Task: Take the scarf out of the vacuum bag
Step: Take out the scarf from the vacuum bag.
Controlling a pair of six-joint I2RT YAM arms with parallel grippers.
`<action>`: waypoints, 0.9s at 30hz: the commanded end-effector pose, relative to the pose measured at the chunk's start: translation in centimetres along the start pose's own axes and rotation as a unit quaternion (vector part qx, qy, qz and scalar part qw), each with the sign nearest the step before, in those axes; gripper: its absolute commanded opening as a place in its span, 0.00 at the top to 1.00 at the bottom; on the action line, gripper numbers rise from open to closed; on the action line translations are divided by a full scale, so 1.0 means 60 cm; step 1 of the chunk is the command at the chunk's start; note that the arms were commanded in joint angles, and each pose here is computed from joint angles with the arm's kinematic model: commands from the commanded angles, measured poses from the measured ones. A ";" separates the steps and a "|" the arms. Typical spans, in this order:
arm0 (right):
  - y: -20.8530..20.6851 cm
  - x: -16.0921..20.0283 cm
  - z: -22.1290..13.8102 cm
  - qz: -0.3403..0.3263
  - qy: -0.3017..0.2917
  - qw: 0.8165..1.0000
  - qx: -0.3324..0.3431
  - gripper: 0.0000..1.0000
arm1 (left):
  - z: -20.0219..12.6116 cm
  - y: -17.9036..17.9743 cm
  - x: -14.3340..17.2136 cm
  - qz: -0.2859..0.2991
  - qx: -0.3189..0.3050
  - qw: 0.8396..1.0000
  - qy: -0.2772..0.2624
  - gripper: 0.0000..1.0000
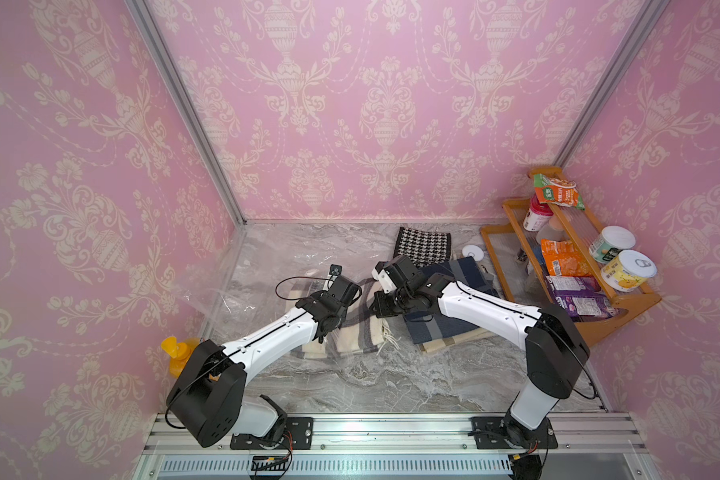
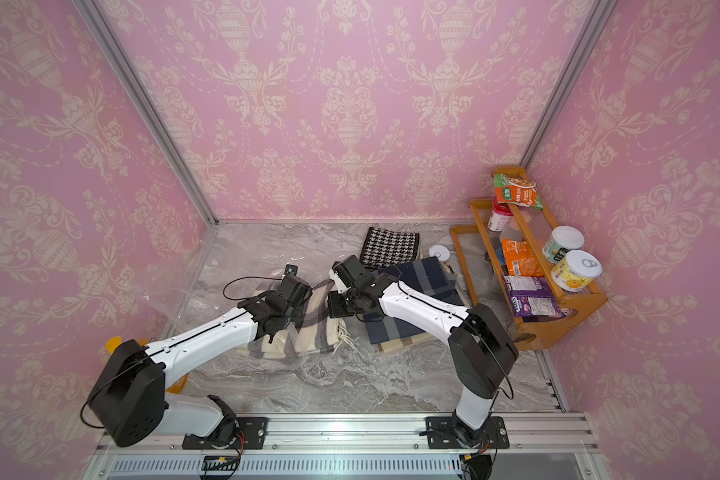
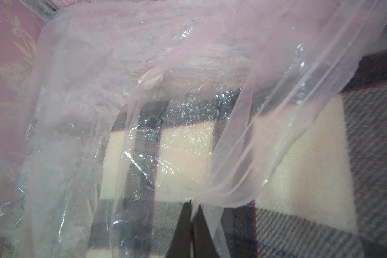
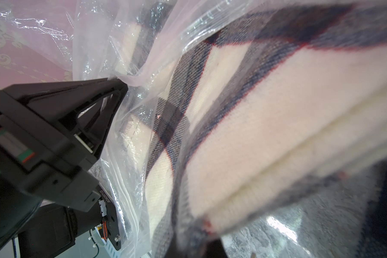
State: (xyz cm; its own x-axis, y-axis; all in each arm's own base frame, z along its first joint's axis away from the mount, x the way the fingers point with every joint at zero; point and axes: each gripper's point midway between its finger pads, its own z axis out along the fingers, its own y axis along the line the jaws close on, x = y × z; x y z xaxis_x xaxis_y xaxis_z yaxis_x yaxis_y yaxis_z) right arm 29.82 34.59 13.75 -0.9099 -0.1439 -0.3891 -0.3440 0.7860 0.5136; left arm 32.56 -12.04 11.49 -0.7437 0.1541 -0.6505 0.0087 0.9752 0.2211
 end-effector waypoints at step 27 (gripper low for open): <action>0.036 -0.017 -0.087 -0.048 0.002 0.999 0.001 1.00 | 0.005 0.005 -0.008 -0.017 -0.010 1.000 -0.002 1.00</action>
State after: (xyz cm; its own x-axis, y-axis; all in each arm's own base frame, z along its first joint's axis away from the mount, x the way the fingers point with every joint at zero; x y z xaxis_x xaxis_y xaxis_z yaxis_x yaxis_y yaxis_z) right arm 28.81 33.98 16.69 -0.8973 -0.2012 -0.3929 -0.3910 0.7754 0.4958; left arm 32.58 -12.06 11.28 -0.7469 0.1529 -0.6471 0.0074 0.9751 0.2217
